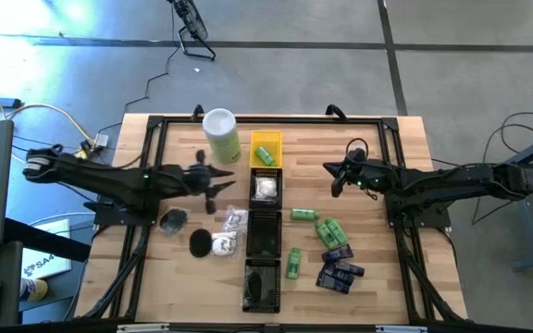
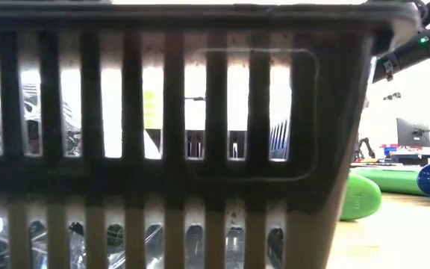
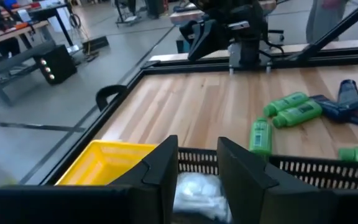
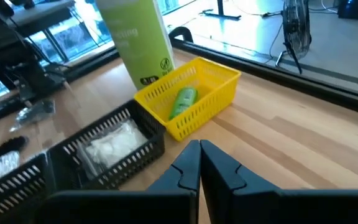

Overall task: Pick & Place Travel size toiletries
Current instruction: Put the dark blue bottle into the center black basket

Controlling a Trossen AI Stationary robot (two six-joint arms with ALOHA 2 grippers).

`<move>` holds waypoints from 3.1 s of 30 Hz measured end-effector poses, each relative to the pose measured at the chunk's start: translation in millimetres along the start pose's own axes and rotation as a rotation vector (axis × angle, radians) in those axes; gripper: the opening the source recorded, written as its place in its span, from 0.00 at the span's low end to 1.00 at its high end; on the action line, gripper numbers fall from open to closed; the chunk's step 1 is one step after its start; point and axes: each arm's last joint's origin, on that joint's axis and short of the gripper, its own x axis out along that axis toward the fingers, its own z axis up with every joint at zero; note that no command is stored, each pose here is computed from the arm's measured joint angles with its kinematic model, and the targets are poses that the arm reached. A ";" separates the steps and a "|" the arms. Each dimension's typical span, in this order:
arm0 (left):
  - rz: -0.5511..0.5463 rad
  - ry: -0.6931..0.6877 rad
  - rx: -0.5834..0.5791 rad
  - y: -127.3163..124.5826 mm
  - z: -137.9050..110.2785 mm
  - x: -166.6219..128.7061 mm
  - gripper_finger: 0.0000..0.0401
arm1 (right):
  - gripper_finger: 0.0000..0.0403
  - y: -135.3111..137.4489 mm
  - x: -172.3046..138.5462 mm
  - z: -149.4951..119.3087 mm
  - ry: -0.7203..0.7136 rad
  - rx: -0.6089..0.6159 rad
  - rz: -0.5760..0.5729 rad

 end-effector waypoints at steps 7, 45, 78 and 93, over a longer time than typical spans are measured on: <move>-0.002 -0.058 -0.007 14.5 -11.1 -39.2 0.27 | 0.01 1.2 0.0 2.5 -0.025 0.011 0.012; -0.017 -0.096 0.118 19.2 -31.1 -57.0 0.27 | 0.01 66.9 -14.3 37.4 0.287 -0.017 -0.039; -0.021 -0.076 0.115 18.9 -32.8 -56.6 0.27 | 0.01 175.4 -7.3 -12.1 1.094 -0.123 0.149; -0.021 -0.077 0.116 18.9 -32.8 -56.6 0.27 | 0.01 182.3 -4.4 -10.0 1.000 -0.105 0.177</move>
